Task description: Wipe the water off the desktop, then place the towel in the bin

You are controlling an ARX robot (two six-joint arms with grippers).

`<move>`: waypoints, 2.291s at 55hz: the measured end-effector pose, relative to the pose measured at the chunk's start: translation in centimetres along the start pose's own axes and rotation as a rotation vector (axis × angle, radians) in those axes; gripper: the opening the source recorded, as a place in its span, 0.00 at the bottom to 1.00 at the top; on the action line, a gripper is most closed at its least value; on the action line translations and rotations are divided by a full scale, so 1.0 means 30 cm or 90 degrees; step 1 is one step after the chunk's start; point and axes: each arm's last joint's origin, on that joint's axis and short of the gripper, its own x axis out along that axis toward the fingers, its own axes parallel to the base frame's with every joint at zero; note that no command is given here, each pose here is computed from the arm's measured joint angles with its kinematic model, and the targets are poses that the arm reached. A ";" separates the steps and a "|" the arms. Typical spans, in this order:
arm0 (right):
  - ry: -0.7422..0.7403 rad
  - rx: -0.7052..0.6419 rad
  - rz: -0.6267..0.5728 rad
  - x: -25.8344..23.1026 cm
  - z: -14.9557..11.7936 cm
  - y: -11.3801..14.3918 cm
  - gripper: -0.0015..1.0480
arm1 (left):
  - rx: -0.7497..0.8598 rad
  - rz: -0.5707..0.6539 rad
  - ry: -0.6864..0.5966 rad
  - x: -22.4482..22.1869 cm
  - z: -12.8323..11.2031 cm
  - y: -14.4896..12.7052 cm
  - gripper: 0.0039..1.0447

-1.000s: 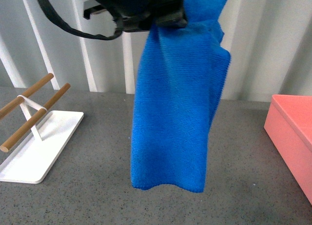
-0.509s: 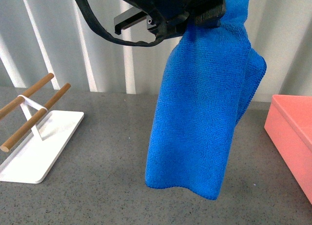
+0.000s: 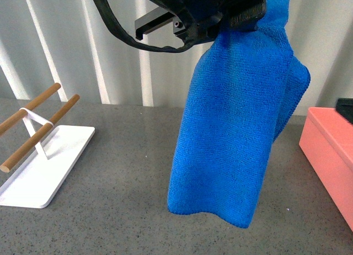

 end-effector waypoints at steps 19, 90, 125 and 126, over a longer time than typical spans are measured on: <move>0.017 -0.064 0.093 0.097 -0.073 0.090 0.93 | -0.022 -0.011 -0.001 -0.007 0.013 -0.018 0.05; -0.048 -0.128 0.113 0.156 0.037 0.089 0.03 | -0.052 0.015 0.011 -0.020 0.012 0.049 0.05; -0.009 -0.059 0.007 0.153 0.053 -0.020 0.03 | -0.008 0.105 -0.002 -0.414 -0.122 0.402 0.93; -0.008 -0.059 0.006 0.154 0.052 -0.020 0.03 | 0.003 0.099 -0.006 -0.442 -0.128 0.403 0.94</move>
